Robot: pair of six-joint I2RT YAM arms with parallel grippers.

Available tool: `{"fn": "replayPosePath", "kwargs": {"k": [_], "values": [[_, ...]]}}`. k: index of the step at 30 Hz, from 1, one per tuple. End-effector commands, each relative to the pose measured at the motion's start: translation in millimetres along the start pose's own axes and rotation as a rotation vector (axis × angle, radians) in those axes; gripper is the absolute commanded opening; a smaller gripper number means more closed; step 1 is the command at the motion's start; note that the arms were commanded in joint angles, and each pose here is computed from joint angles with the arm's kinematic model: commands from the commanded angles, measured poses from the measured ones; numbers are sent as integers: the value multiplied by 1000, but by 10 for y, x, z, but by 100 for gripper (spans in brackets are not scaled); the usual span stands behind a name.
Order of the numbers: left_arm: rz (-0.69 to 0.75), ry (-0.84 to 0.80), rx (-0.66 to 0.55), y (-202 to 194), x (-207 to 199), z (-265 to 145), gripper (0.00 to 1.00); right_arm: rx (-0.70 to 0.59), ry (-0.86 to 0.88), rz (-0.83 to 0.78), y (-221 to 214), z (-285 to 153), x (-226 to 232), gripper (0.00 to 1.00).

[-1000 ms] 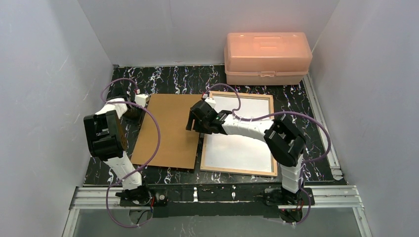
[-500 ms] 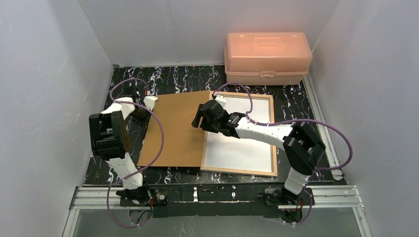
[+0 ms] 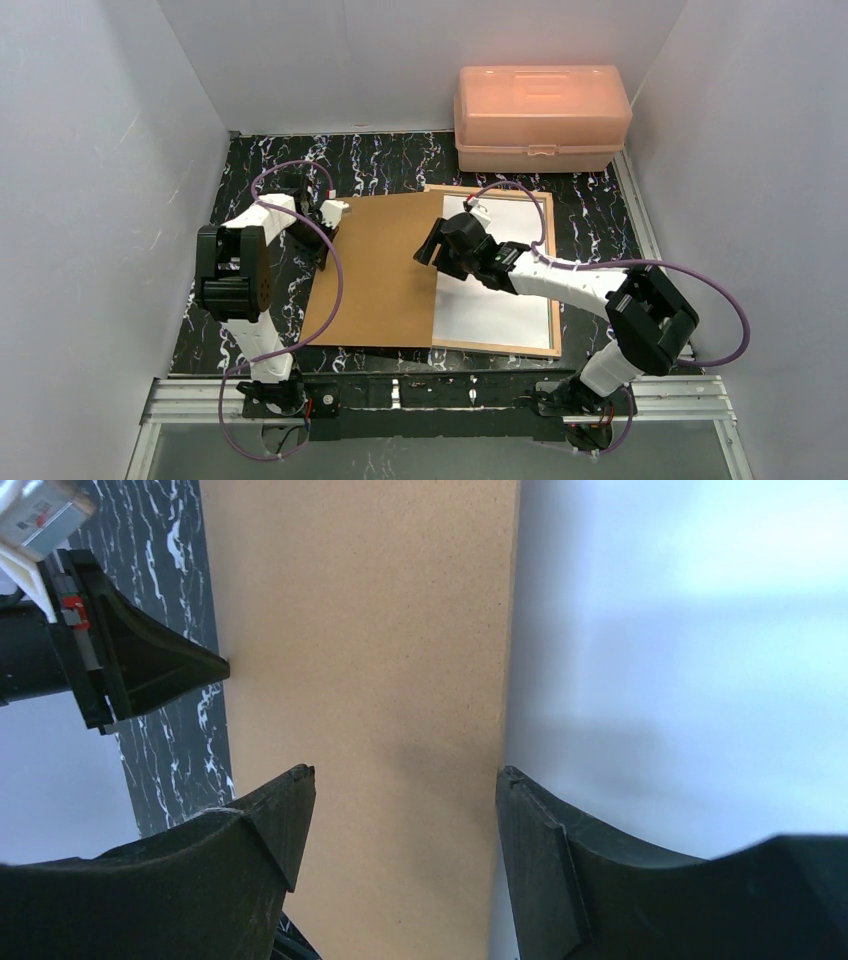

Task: Put the photo into the frame
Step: Move the photo frame item to the center of the board.

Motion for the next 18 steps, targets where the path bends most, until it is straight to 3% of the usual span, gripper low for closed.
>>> {"fn": "replayPosePath", "kwargs": {"k": [1, 10, 18], "values": [[-52, -86, 76, -149, -199, 113, 0, -28, 112, 63, 132, -93, 181, 74], [-62, -109, 52, -110, -269, 8, 0, -5, 41, 26, 96, -69, -204, 74], [-71, -152, -72, 176, -284, -605, 2, 51, 35, -58, 157, -28, -328, 76]]}}
Point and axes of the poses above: each gripper's point midway between its finger pads, its own z axis out along the fingers, its own x axis along the line the jaws close on, y = z × x, the point moved 1 cm from there along -z, back along the fingers, and after that the axes turned 1 degree about z, right-handed, at the moved point
